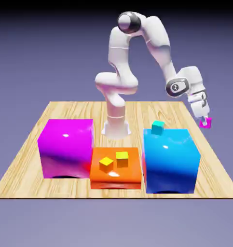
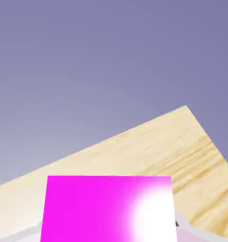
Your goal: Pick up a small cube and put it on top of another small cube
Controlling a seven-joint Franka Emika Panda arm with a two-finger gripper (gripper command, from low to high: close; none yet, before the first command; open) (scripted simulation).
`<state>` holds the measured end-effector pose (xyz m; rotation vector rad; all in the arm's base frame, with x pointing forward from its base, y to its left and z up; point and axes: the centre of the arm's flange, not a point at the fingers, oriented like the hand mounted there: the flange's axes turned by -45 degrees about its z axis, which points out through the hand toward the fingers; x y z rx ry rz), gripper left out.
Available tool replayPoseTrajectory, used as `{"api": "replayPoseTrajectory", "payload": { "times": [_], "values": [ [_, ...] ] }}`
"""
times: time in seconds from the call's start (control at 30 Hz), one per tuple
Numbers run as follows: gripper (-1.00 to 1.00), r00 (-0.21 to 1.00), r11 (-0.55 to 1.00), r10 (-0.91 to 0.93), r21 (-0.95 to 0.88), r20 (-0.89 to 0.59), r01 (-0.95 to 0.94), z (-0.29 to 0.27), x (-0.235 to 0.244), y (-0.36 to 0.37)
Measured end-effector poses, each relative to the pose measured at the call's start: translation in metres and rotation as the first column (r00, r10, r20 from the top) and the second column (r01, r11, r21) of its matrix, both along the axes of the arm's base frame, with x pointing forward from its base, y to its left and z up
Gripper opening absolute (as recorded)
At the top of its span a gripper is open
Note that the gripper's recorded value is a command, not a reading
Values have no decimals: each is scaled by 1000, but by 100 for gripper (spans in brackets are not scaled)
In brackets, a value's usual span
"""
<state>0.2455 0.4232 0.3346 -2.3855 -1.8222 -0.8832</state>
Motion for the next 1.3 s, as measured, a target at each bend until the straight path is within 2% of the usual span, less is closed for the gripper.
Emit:
{"api": "replayPoseTrajectory", "payload": {
  "times": [0.23, 0.47, 0.67, 0.87, 1.3],
  "values": [
    [-100, 918, 919, -395, -10, -37, 394, -4, 79, -85],
    [-100, 663, 665, -744, 6, -87, 747, -2, 132, -188],
    [-100, 233, 230, -955, 38, -186, 972, -4, 148, -294],
    [-100, -213, -242, -923, 53, -320, 969, -17, 129, -365],
    [-100, -216, -244, -932, 63, -290, 968, -52, 140, -372]
  ]
}}
